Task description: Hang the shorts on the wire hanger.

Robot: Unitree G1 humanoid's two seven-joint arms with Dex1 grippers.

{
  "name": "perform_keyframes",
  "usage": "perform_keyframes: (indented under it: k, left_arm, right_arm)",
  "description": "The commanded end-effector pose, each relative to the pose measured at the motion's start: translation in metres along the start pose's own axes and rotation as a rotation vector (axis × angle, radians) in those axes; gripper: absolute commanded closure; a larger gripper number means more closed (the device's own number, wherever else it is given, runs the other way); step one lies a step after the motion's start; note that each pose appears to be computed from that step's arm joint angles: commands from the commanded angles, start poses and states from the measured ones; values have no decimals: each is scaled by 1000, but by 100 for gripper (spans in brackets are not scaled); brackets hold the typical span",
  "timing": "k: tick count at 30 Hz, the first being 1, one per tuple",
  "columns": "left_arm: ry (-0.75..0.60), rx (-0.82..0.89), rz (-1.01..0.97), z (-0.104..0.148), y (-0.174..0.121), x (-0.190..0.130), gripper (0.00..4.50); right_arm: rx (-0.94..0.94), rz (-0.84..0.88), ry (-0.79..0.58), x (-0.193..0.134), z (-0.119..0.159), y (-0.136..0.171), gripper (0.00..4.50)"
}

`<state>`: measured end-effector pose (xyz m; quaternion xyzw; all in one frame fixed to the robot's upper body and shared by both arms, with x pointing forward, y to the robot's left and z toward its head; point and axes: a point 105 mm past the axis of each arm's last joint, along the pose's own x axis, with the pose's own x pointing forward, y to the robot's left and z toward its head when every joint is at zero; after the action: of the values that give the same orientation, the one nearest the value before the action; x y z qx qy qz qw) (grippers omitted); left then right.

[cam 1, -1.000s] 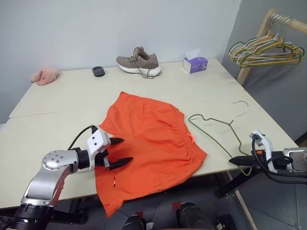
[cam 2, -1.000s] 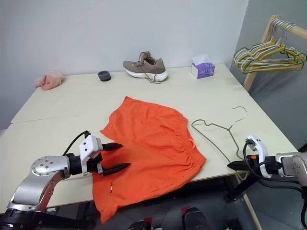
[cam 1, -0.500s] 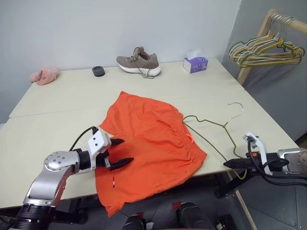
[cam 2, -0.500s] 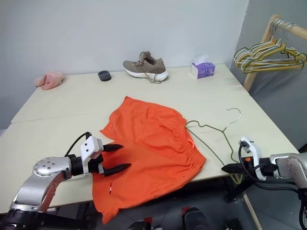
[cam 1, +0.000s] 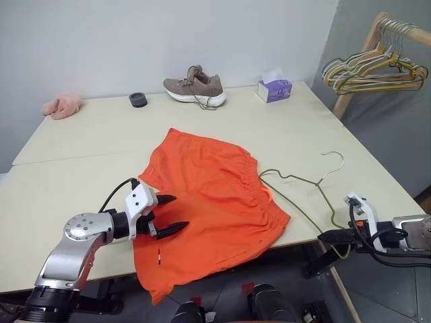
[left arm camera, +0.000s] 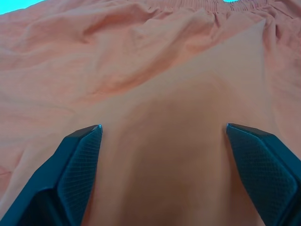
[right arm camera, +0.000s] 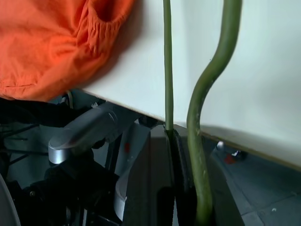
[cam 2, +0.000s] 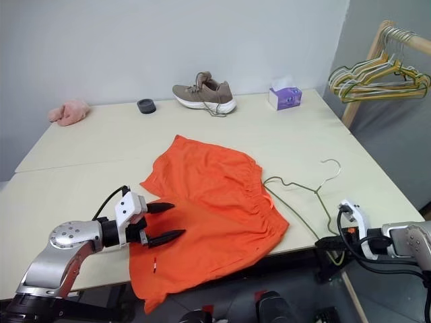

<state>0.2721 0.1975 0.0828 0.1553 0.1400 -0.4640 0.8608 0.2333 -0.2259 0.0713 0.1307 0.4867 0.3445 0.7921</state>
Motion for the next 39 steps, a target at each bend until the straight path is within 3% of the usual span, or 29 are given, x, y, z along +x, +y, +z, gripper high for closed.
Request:
perform_keyframes:
  k: [1, 16, 26, 39]
  left_arm:
    - [-19, 39, 4, 9, 2, 0, 5]
    - [-26, 45, 72, 11, 11, -3, 5]
    - [-27, 53, 95, 12, 14, -2, 5]
    - [-30, 65, 76, 14, 12, 6, 5]
  right_arm:
    - [-66, 56, -33, -7, 11, 18, 450]
    - [-205, 14, -68, -18, 40, 12, 450]
    - [-252, 66, -13, -7, 37, 20, 450]
    - [-98, 67, 46, 18, 37, 9, 450]
